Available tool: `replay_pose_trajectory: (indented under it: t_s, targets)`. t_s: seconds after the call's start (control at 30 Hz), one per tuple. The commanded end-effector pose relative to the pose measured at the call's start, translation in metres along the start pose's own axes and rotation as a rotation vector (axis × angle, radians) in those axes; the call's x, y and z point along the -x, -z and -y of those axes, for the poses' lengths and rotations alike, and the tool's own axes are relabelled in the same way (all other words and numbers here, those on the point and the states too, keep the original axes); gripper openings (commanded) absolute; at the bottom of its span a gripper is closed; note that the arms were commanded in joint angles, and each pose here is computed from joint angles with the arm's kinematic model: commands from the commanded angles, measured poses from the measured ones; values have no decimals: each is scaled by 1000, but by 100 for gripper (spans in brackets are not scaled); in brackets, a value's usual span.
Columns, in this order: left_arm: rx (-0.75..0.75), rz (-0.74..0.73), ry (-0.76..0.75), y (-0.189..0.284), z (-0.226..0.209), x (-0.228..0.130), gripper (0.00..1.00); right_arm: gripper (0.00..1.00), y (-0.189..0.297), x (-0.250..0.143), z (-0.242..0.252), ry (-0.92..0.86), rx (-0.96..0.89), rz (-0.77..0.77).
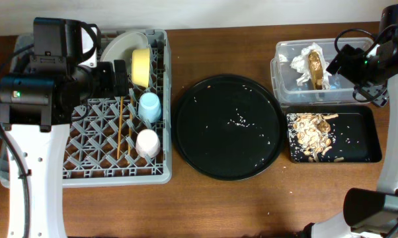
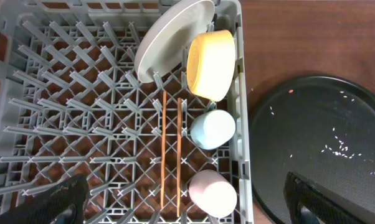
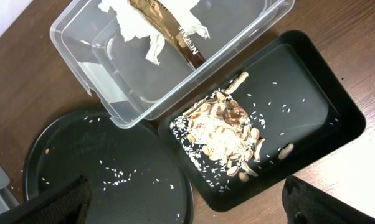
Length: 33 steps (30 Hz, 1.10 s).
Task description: Sort waste into correct bins and load items into the dishwasher rack
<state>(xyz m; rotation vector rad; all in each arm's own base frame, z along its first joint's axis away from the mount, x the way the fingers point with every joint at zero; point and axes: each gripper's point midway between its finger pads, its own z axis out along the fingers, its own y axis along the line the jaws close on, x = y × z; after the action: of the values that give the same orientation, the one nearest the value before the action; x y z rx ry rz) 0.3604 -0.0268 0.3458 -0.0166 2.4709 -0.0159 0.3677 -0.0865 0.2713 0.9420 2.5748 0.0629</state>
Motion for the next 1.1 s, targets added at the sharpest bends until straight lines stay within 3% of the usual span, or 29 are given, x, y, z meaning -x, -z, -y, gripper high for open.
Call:
replay_pose_trajectory:
  t_s: [0.0, 0.13, 0.2, 0.4, 0.83, 1.07]
  targets:
    - [-13, -5, -4, -1, 2, 0, 99, 98, 0, -1, -2, 5, -7, 4]
    - [-13, -5, -4, -1, 2, 0, 99, 98, 53, 10, -30, 169, -93, 305]
    - [-13, -5, -4, -1, 2, 0, 99, 98, 79, 11, -64, 329, -24, 423]
    - [-13, -5, -4, -1, 2, 0, 99, 98, 114, 2, -99, 385, 208, 589]
    - [-13, -5, -4, -1, 2, 0, 99, 98, 13, -130, 4, 293, 452, 917]
    - [-13, -5, -4, -1, 2, 0, 99, 98, -33, -166, 30, 272, 494, 987]
